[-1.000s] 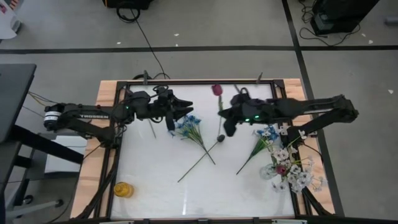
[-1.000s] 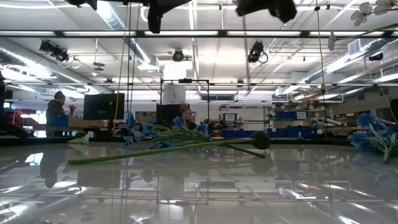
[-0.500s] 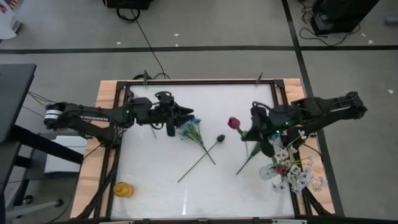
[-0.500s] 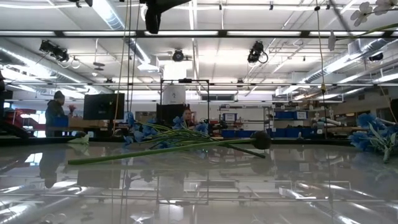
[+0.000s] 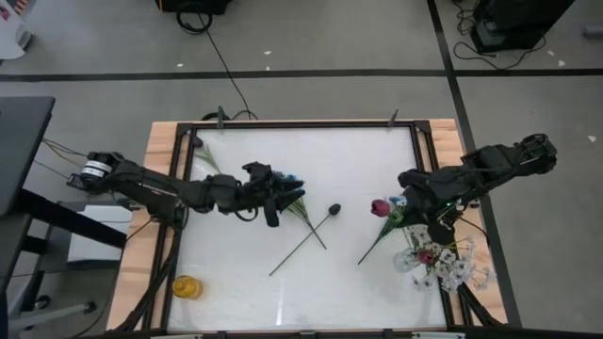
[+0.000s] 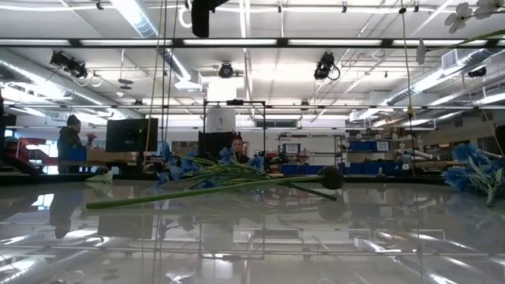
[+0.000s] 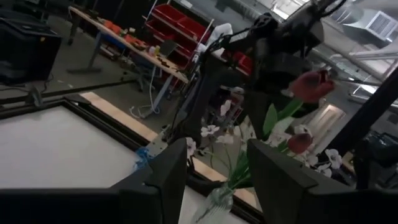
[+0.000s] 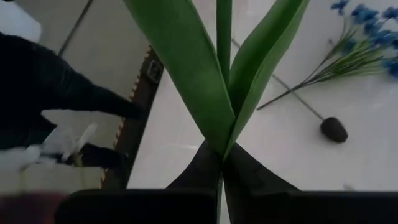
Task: Sort flowers into vase by color
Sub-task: Put the red tulip into the transparent vase
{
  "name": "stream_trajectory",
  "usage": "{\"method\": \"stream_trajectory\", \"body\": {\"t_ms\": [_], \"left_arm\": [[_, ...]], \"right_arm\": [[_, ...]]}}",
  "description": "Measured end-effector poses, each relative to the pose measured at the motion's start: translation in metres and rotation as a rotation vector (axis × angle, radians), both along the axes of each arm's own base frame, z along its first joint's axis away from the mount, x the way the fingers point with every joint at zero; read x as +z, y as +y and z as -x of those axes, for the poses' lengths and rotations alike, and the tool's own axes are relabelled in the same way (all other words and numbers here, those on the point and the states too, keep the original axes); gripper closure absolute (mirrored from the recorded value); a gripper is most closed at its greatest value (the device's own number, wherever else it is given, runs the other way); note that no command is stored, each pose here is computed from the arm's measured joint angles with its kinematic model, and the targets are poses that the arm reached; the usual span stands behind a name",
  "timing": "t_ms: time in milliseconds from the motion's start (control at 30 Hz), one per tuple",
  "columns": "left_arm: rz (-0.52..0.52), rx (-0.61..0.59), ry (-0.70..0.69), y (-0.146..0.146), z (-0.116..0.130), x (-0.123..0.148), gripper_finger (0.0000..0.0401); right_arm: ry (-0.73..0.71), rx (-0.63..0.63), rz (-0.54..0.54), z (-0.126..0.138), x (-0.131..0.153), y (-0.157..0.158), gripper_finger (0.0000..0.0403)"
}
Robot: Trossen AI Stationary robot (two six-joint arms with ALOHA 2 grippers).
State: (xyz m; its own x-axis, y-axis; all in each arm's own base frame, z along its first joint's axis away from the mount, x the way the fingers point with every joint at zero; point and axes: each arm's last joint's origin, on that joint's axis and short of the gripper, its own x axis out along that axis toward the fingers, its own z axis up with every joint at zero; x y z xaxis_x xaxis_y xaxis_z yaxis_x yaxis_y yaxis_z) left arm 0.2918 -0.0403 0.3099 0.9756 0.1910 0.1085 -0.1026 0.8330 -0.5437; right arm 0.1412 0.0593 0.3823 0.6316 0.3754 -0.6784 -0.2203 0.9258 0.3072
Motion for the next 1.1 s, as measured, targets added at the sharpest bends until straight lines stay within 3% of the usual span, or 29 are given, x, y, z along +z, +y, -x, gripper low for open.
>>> {"method": "stream_trajectory", "body": {"t_ms": [300, 533, 1100], "left_arm": [[0.029, 0.023, -0.028, -0.004, -0.006, -0.005, 0.0228], [0.033, 0.038, -0.05, -0.001, -0.006, -0.003, 0.0228], [0.031, 0.049, -0.043, 0.002, -0.007, -0.003, 0.0228]], "right_arm": [[0.01, 0.034, -0.052, 0.018, 0.005, -0.004, 0.039], [-0.077, 0.044, -0.087, 0.026, 0.029, -0.007, 0.039], [-0.097, 0.1, -0.062, 0.025, 0.03, 0.005, 0.039]]}}
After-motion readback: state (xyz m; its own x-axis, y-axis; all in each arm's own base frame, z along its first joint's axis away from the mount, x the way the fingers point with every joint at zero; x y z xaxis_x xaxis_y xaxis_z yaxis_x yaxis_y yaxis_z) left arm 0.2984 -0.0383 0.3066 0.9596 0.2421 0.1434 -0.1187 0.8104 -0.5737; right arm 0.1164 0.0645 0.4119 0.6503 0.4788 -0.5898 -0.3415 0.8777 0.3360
